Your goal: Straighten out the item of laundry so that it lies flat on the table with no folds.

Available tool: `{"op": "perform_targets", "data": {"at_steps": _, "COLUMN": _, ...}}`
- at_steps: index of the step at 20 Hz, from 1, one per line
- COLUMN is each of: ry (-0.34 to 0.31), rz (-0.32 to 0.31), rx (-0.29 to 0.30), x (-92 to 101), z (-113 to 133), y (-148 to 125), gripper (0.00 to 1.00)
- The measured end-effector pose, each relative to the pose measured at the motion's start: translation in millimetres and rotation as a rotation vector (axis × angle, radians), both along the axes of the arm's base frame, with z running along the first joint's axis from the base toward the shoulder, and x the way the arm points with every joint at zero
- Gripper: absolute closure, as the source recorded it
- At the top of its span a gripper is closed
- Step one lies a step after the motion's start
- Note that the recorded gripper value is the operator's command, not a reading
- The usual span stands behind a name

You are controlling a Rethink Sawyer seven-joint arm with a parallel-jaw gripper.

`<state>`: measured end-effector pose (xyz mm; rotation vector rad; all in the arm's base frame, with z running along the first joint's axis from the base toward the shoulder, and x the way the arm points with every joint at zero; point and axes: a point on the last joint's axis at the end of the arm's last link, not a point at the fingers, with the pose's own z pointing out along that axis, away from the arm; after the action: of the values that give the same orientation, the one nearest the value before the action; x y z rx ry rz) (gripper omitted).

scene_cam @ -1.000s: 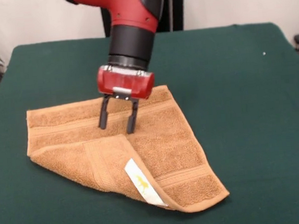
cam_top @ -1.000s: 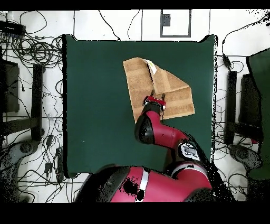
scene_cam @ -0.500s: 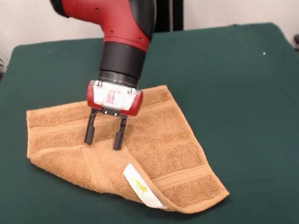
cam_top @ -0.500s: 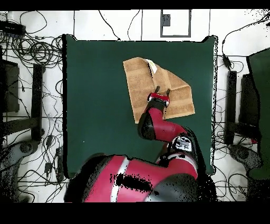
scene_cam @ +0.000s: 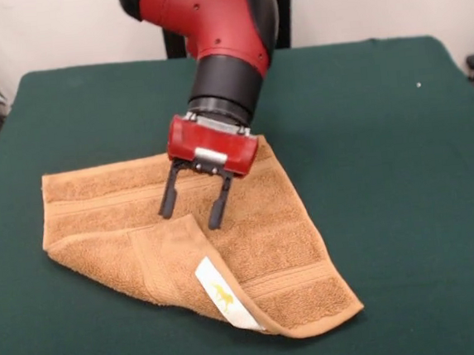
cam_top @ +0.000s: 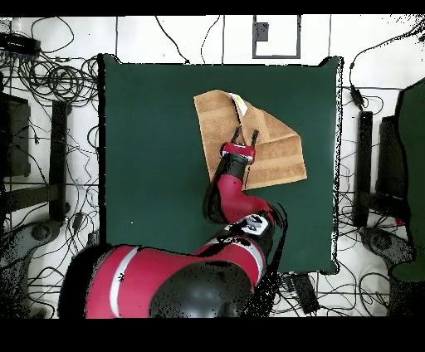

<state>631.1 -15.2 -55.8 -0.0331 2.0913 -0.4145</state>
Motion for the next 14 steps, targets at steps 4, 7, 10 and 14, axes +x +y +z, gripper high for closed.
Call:
{"op": "perform_targets", "data": {"at_steps": 4, "ry": -0.022, "rz": 0.033, "rx": -0.037, "x": -0.1, "z": 7.6, "y": 1.7, "gripper": 0.0}}
{"op": "perform_targets", "data": {"at_steps": 7, "ry": -0.022, "rz": 0.043, "rx": -0.051, "x": 1.4, "z": 11.0, "y": -5.5, "gripper": 0.0}}
{"op": "perform_targets", "data": {"at_steps": 10, "ry": -0.014, "rz": 0.083, "rx": -0.057, "x": 2.7, "z": 9.8, "y": -14.7, "gripper": 0.0}}
{"op": "perform_targets", "data": {"at_steps": 14, "ry": 0.006, "rz": 0.182, "rx": -0.074, "x": 4.9, "z": 4.4, "y": -42.2, "gripper": 0.0}}
